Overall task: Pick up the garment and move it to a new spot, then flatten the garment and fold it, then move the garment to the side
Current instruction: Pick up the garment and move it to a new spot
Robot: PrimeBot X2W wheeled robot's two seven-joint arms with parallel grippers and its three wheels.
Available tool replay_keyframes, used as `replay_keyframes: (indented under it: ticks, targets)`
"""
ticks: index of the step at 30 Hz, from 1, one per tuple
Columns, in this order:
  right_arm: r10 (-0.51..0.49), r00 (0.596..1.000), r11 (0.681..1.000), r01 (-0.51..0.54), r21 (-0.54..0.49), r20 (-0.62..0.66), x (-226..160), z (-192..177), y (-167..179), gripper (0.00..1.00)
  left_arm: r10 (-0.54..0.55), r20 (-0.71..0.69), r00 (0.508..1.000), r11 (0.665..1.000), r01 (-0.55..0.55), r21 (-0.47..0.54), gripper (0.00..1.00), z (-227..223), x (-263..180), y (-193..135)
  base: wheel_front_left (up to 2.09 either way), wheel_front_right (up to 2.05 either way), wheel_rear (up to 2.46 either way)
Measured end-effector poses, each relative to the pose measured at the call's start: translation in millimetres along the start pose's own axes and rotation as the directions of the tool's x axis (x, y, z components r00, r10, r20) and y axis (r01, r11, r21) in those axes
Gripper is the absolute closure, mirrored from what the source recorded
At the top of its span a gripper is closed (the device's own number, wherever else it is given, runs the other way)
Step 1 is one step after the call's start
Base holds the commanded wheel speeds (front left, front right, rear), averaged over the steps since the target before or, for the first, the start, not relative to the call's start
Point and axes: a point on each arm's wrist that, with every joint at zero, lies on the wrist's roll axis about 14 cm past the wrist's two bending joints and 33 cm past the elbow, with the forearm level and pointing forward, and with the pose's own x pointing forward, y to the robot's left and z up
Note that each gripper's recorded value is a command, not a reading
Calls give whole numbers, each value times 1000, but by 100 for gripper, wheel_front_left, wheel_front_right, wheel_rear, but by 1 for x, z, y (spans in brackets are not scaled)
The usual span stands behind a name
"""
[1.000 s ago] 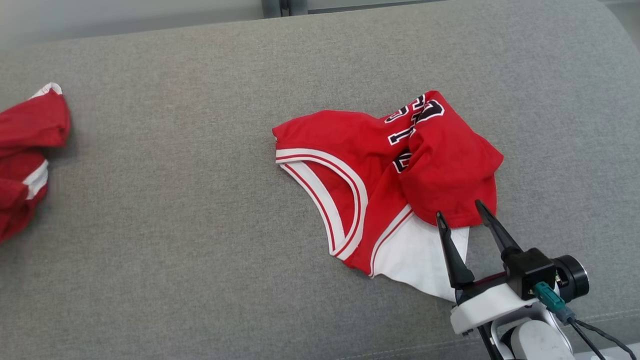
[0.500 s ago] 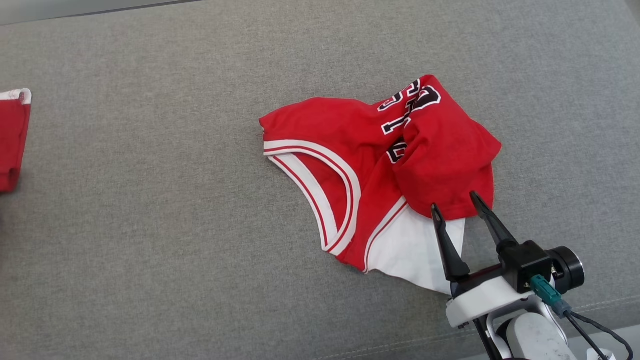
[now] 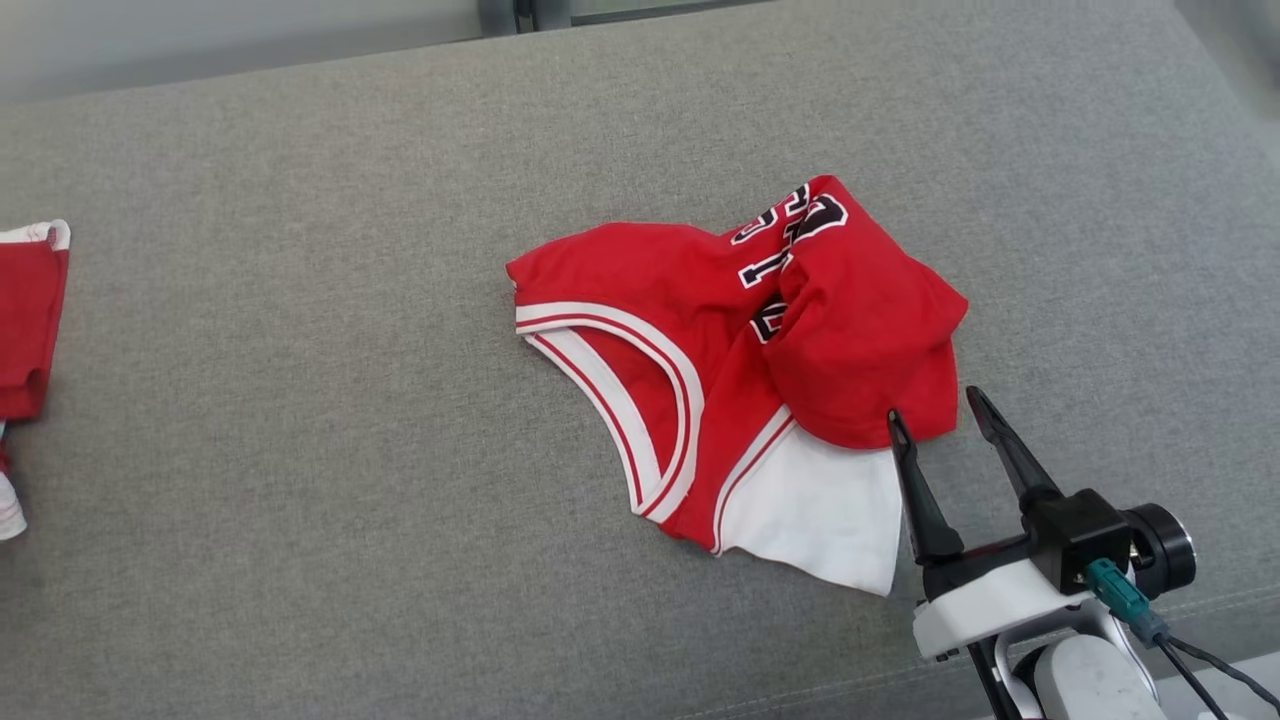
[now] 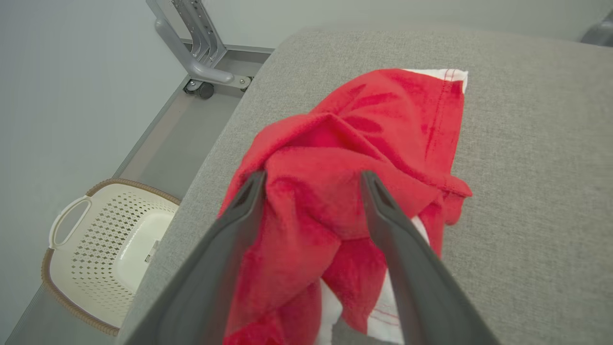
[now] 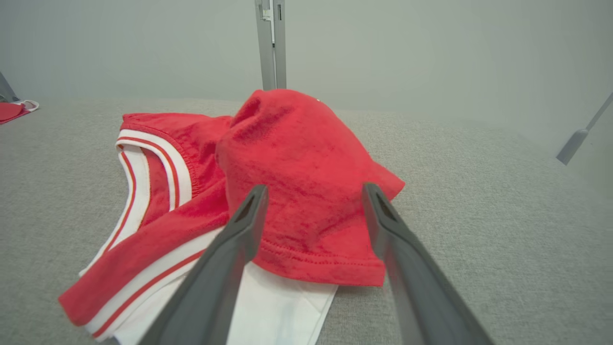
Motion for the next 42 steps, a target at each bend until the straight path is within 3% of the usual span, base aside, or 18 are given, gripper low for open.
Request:
replay_keyframes:
  ticks: [5, 12, 20, 29, 42]
  targets:
    - [-17, 999, 1000, 18, -16, 38, -12, 14, -4, 0, -86, 111, 990, 996, 86, 8, 0, 24, -24, -10, 0, 0, 0]
    - [-3, 993, 999, 7, -36, 114, -17, 39, 1, 0, -156, 355, 922, 984, 176, -27, 0, 57, -82, -34, 0, 0, 0]
    - [14, 989, 999, -7, -51, 149, -20, 51, 5, 0, -291, 381, 877, 933, 349, -91, 0, 19, -146, -108, 0, 0, 0]
    - [-27, 992, 997, 36, -69, 126, -36, 45, -7, 0, -383, 401, 832, 885, 454, -97, 0, -8, -171, -171, 0, 0, 0]
    - [-67, 996, 994, 71, -82, 51, -68, 21, -18, 0, -485, 438, 757, 855, 515, 57, 0, -42, -201, -181, 0, 0, 0]
